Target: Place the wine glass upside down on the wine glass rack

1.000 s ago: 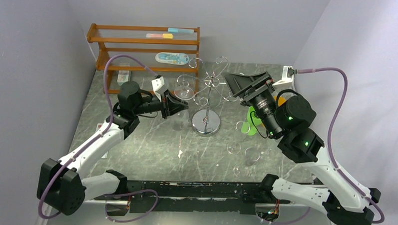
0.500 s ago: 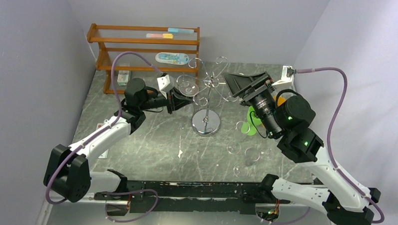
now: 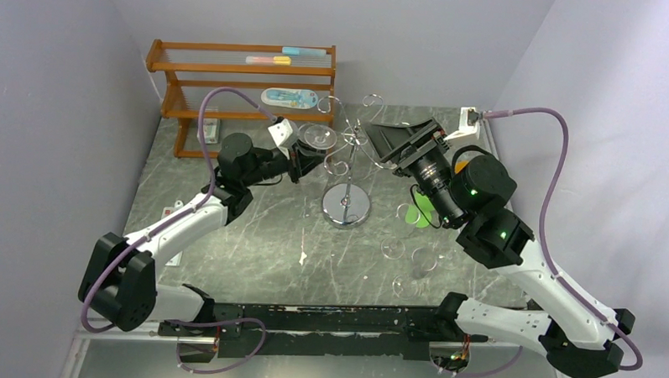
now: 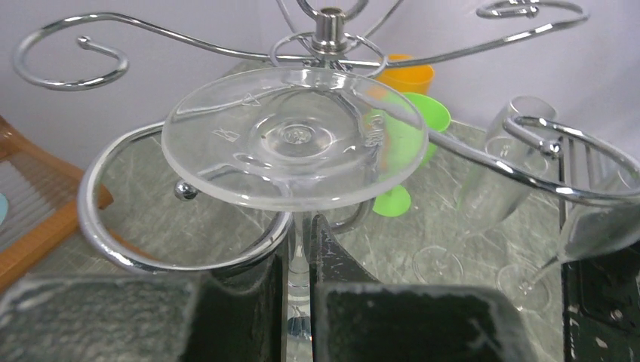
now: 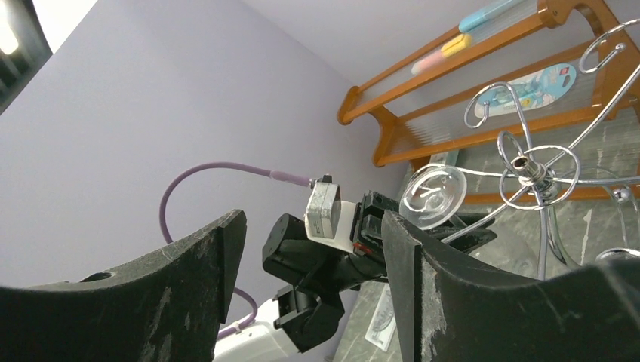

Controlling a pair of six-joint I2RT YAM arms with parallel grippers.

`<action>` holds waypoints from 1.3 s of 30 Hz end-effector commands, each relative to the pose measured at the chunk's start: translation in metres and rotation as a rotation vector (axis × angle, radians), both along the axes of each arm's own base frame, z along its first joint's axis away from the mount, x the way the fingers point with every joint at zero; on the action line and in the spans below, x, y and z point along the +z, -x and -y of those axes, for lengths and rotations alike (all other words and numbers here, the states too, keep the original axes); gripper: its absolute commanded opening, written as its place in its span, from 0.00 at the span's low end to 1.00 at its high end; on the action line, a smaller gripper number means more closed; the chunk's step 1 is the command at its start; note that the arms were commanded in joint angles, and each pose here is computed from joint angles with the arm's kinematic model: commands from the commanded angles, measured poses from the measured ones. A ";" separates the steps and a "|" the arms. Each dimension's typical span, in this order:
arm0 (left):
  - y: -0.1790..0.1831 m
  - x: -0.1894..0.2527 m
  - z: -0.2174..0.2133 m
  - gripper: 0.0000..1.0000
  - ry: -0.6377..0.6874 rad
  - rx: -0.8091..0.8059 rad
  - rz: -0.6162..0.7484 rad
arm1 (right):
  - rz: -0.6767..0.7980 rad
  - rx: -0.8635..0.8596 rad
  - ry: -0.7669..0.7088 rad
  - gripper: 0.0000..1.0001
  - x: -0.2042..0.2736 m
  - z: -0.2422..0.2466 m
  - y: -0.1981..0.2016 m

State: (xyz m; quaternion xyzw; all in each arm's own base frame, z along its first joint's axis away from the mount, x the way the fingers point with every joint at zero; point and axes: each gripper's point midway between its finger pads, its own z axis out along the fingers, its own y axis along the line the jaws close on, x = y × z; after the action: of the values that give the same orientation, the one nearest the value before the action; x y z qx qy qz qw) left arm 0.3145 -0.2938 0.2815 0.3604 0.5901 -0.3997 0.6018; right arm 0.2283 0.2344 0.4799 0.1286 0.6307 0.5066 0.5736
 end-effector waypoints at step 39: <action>-0.041 0.042 -0.029 0.05 0.245 0.410 0.056 | -0.017 0.011 -0.022 0.68 -0.003 -0.001 0.001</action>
State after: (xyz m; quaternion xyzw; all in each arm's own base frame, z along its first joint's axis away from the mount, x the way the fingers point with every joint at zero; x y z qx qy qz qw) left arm 0.3533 -0.2778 0.2878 0.2089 0.6201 -0.3393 0.6758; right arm 0.2267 0.2374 0.4785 0.1302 0.6319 0.5155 0.5639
